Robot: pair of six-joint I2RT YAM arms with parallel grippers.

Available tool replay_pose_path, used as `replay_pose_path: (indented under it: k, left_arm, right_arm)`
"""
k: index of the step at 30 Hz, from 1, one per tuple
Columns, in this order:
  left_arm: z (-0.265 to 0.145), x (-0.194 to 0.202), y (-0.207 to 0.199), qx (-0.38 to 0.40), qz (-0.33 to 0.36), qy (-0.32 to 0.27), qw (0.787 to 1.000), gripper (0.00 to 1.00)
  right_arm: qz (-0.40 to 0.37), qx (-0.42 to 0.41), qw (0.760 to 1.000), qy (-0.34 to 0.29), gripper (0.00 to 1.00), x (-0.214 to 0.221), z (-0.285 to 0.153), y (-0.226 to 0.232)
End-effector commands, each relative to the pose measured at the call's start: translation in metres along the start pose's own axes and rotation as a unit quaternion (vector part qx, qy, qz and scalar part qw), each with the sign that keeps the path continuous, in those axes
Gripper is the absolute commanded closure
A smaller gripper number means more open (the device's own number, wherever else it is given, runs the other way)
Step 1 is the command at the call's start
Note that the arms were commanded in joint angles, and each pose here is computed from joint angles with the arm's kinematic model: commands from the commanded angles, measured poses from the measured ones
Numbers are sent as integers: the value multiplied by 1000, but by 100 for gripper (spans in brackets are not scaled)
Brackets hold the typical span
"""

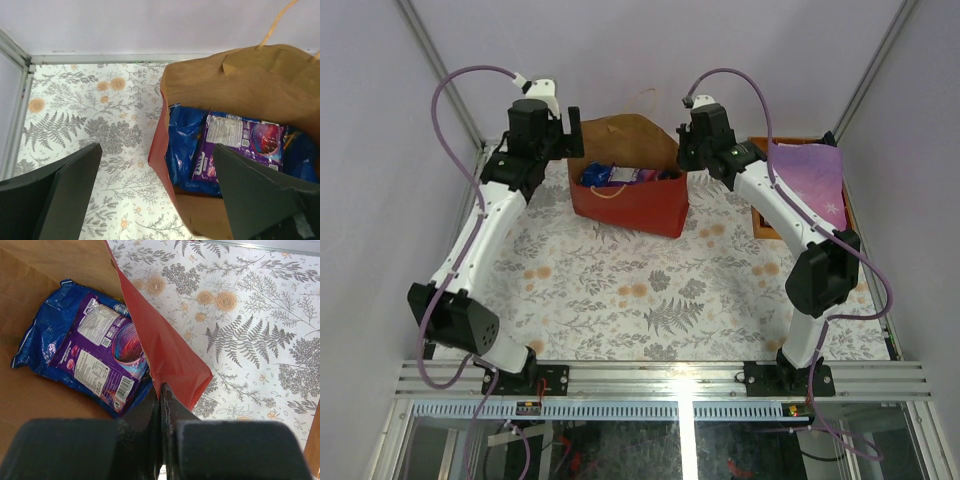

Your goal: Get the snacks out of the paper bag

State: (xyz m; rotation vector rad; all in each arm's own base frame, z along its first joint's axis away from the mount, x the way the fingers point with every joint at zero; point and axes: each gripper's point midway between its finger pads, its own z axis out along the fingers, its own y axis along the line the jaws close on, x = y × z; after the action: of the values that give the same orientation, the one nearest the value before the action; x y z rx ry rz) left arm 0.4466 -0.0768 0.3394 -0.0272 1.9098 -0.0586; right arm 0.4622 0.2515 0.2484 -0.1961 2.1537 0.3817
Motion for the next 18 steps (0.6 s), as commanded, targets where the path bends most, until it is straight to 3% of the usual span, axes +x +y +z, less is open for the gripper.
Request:
replay_pose_path:
  k: [1,6,8,12,18]
  left_arm:
    - [41,41,7,-30,31,84,996,5]
    - [86,50,1,-28,55,111,992,6]
    - [102,52,0,-25,56,118,991,11]
    - [118,58,3,-42,62,136,988,34]
    - [108,53,12,-61,61,123,989,76]
  right_arm:
    - [1,-37,991,-127,100,-79,-38,23]
    - [-6,-31,992,-122,100,-74,-30,20]
    - [-9,-29,992,-120,100,-73,-28,19]
    - [-14,-21,993,-116,100,-70,-24,15]
    - [-15,-22,993,-115,100,-68,-22,16]
